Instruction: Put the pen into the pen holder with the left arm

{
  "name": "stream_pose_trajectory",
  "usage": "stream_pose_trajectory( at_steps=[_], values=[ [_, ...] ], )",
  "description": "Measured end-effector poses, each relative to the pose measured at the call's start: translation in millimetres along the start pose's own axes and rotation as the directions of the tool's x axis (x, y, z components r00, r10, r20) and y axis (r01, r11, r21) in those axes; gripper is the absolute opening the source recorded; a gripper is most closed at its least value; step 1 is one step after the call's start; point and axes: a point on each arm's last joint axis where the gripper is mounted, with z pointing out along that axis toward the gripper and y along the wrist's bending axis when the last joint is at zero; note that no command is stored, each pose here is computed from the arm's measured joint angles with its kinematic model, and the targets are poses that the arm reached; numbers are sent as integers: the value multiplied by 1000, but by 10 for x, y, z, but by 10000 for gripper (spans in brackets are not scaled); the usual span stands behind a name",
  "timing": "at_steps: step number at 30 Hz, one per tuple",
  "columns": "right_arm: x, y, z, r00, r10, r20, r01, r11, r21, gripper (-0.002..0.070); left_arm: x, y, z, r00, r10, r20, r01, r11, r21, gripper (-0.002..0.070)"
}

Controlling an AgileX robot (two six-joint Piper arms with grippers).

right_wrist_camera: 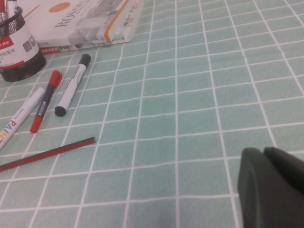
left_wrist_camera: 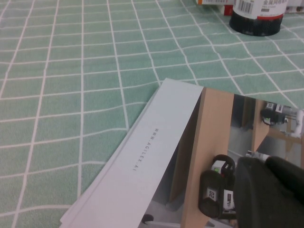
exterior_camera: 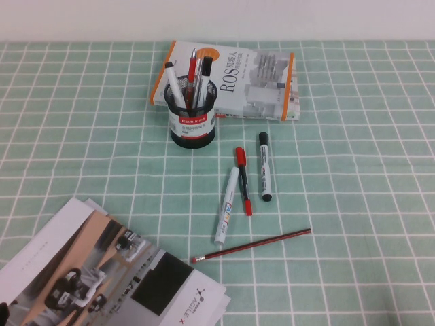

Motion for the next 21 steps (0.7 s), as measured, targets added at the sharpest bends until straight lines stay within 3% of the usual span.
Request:
stream_pose_trajectory(
  at_steps=[21],
  values=[
    [0, 0, 0, 1000, 0, 0, 0, 1000, 0, -20, 5, 6, 0, 1000, 4, -6, -4, 1000, -10, 0]
  ],
)
